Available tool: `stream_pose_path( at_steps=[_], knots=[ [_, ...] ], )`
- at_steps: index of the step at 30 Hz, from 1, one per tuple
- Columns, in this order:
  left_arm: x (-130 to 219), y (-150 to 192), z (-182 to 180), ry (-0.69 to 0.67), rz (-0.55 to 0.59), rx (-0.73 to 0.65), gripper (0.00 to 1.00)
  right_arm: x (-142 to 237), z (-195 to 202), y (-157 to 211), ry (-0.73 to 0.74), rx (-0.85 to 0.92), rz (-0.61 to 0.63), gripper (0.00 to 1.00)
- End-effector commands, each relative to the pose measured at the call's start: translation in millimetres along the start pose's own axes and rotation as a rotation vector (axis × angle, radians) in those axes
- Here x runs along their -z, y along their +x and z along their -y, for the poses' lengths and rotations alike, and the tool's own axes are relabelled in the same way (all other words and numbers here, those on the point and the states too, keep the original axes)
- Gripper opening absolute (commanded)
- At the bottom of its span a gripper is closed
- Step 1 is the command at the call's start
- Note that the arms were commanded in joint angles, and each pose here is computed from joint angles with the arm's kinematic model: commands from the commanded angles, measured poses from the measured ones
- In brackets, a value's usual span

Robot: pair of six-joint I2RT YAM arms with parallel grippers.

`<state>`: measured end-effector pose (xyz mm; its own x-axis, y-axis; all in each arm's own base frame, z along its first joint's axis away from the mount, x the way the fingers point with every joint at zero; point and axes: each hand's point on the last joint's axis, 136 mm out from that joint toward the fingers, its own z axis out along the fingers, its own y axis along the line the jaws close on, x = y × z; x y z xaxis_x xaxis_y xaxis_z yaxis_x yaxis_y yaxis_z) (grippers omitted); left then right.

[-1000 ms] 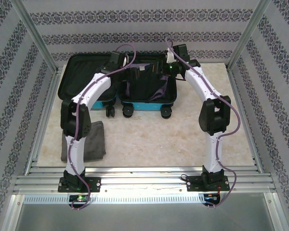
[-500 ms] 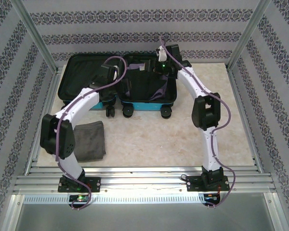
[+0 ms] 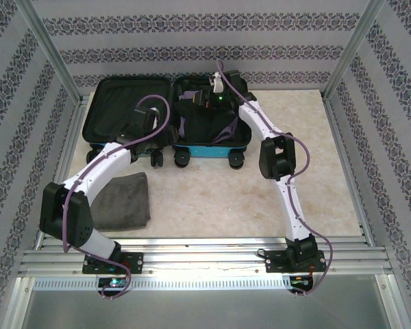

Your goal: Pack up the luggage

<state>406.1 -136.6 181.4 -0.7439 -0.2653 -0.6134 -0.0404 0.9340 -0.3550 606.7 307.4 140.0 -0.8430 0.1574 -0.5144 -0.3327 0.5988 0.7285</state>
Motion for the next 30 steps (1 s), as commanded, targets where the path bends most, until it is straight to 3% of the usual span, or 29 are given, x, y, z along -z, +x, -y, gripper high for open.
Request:
stream_pose_path(
  at_steps=[1,6,12,21,30],
  knots=[
    [15,5,-12,-0.040,0.010,0.029,0.77,-3,32,2,0.064,-0.108,0.014,0.52],
    [23,35,-18,-0.026,-0.015,0.096,0.77,14,81,23,0.169,-0.262,0.023,0.51],
    [38,76,-40,-0.107,-0.059,0.136,0.78,26,98,37,0.197,-0.289,0.029,0.52],
    [68,114,-88,-0.309,-0.126,0.143,0.78,40,44,1,0.047,-0.173,0.063,0.53],
    [67,163,-123,-0.448,-0.219,0.171,0.78,82,-26,-29,-0.037,-0.003,0.109,0.64]
  ],
)
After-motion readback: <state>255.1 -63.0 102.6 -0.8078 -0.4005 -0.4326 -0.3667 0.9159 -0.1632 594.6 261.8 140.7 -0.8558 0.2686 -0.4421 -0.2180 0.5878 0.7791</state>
